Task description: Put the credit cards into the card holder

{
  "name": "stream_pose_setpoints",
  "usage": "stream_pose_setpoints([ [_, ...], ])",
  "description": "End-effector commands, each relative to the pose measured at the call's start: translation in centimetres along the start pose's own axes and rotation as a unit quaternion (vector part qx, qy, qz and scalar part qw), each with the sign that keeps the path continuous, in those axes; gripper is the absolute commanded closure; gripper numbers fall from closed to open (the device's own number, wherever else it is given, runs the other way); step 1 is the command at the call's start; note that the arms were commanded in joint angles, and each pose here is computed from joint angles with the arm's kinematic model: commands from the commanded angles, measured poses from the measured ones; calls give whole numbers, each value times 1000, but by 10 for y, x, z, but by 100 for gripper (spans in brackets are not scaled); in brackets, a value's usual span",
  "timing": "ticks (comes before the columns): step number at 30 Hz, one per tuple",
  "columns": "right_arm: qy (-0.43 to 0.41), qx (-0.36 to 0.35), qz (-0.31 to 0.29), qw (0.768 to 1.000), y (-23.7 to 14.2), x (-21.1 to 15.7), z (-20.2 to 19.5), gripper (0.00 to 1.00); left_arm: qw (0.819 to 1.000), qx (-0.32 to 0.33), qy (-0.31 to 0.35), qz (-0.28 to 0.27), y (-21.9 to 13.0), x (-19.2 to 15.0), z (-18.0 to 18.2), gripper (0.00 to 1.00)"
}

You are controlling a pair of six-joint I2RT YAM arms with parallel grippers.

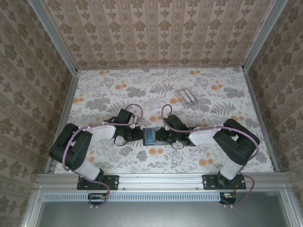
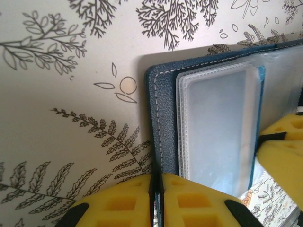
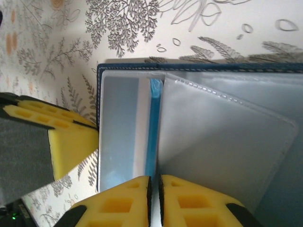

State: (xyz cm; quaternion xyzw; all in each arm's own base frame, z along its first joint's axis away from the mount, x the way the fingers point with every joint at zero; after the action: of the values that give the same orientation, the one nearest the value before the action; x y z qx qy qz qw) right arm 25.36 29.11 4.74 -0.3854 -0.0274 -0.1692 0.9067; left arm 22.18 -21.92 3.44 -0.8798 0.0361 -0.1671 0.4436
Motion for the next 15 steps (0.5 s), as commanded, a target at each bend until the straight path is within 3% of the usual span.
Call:
stream_pose_setpoints([
  [1,-30,-40,-19,999,-21,3,-10,81,1000,7,-5,7,-2,-7,6,86],
  [3,-31,-55,-25,998,-29,6,-19,74,1000,14,-7,6,1,-8,10,86],
  [8,-7,-60,-29,998,-42,6,-27,70,1000,8,-8,15,6,-9,8,86],
  [10,19,-55,-20,998,-43,2,-26,64,1000,14,-9,10,6,-10,10,86],
  [15,119,-17,3,993,-37,-14,-22,60,1000,13,-9,14,6,-13,9,86],
])
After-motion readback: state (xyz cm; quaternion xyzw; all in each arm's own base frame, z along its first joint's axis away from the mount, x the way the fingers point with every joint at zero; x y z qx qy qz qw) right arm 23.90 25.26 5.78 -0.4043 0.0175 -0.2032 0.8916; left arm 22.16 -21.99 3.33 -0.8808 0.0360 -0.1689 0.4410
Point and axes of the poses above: each hand's point on the last joint's axis, 136 mm out from that joint toward the fingers, its own y axis out along the fingers, its own z axis along the line the jaws close on, x = y × z, the point moved 2 cm from there along -y, back along the fingers, and after that the axes turned 12 degrees about y, right-handed, at the moved point
